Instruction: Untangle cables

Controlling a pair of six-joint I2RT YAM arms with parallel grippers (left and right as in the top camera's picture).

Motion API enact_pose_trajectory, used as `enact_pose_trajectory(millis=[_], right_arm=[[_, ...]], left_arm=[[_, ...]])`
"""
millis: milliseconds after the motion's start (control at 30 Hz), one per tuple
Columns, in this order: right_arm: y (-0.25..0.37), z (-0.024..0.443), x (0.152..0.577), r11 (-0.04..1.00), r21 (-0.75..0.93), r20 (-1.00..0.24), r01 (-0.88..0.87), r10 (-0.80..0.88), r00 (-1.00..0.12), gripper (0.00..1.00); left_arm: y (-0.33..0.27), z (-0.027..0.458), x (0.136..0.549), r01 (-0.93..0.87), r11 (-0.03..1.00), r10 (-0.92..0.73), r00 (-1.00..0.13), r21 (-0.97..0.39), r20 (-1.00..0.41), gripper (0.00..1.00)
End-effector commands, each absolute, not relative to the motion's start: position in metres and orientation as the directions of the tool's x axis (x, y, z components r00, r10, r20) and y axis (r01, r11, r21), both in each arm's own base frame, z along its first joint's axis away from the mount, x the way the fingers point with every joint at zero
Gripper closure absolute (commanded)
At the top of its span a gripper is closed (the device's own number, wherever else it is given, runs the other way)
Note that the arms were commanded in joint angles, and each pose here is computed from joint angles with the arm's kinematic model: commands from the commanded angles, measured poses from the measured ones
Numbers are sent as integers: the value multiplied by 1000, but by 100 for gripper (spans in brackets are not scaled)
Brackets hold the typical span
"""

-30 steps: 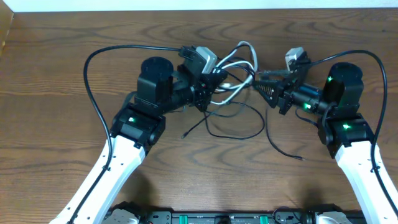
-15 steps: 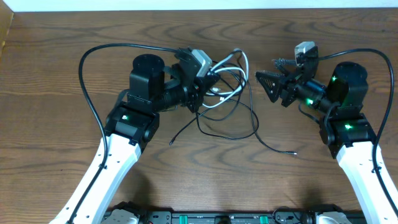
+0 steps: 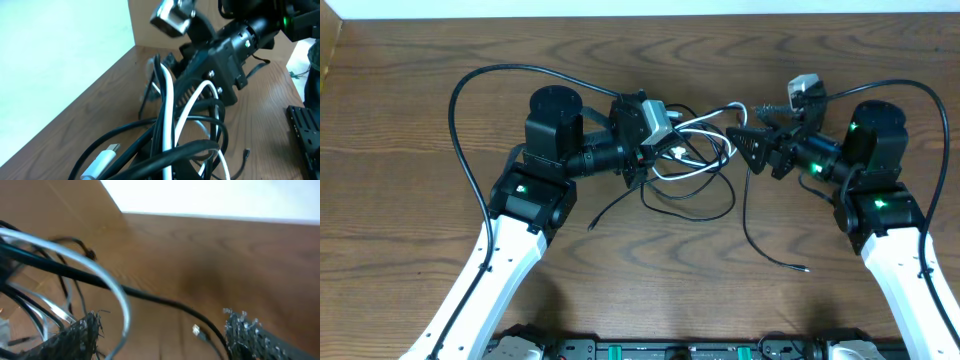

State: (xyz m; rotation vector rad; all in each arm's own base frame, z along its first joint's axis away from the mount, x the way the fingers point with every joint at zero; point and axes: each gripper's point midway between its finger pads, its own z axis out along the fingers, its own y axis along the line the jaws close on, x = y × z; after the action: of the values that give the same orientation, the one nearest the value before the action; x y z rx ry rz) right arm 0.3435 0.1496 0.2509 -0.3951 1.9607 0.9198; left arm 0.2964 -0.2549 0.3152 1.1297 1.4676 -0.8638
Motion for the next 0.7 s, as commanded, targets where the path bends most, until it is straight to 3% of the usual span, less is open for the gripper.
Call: enact_pose_trajectory(millis=[0,67,233,433,667], right_arm=[[133,227,352,761,446,-795,-471,95,-599,22],[110,191,353,854,416,-723,-313,102,-683,23],[64,145,343,963,259,-623,-71,110,-774,19],[45,125,333,984,176,-562,10,109,-820,15],[-28,110,304,957,-181,-494,224,109,-863,12]], left_arm=[[-256,326,291,961,262,182,44,92,-982,92],[-256,329,292,959,263,176,61,107,-983,92],[-257,334,293,956,265,167,85,128,-982,92],[-257,338,294,952,269,159,107,148,-981,92],[-253,338,299,944,292,163,107,151,-981,92]])
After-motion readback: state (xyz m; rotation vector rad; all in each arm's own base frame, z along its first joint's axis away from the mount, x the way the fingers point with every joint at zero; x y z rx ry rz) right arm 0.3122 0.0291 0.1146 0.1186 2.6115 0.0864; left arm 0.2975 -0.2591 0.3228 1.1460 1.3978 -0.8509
